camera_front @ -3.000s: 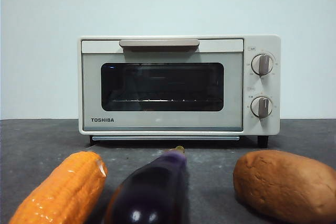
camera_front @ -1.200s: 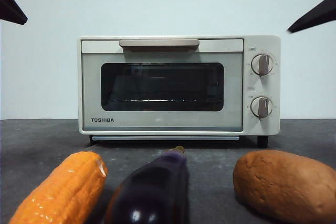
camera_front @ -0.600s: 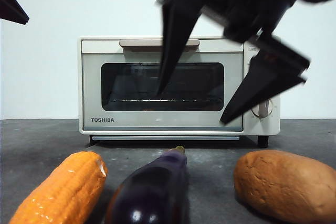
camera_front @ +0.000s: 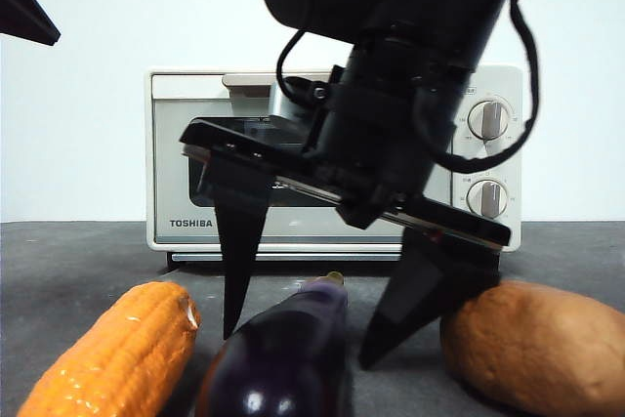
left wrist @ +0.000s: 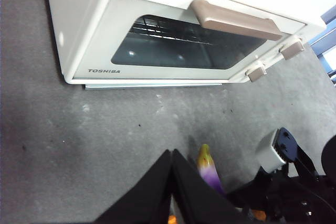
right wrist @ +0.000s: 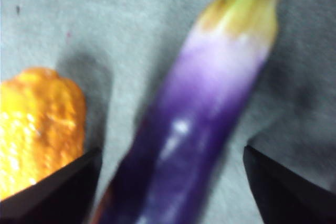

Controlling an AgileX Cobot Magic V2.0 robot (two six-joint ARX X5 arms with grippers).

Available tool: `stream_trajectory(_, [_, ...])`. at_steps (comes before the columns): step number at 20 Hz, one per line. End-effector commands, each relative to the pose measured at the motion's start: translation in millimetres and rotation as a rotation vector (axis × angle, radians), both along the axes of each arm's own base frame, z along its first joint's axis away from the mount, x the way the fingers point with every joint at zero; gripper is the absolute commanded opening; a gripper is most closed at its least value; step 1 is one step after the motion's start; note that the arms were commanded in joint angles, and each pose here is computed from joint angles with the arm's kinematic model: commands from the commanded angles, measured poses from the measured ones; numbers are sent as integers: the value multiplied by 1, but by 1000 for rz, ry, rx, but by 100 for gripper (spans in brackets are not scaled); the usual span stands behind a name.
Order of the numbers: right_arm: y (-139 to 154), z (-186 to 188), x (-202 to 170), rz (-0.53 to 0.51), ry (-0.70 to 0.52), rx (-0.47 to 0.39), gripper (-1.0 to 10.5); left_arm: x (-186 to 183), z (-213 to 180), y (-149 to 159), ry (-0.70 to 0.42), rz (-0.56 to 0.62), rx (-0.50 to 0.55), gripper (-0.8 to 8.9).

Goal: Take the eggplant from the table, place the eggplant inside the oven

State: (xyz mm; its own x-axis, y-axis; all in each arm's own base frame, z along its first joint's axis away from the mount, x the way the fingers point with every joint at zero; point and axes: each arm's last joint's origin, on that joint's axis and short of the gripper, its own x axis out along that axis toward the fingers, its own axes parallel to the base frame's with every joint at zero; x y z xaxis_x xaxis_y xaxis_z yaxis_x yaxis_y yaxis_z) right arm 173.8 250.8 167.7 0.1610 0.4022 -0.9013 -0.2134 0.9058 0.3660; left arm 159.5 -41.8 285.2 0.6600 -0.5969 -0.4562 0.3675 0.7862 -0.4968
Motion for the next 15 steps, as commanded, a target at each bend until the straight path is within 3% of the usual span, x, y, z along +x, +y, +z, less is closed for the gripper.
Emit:
stream_trajectory(1, [7,0,0,-7,-1,2,341,1,5,-2,-24,-17,5,6])
stream_trajectory(5, [8,0,-1,-19,-7,-1,149,0,3,-2,-1,-26,18,6])
stream_trajectory(9, [10,17,-3,15,-28,11,132,-2,1,-2,15,-35,28,6])
stream_trajectory(15, [-14,111,-20,369,-178,-70,132,2,14,-19,-48,-107,-6,6])
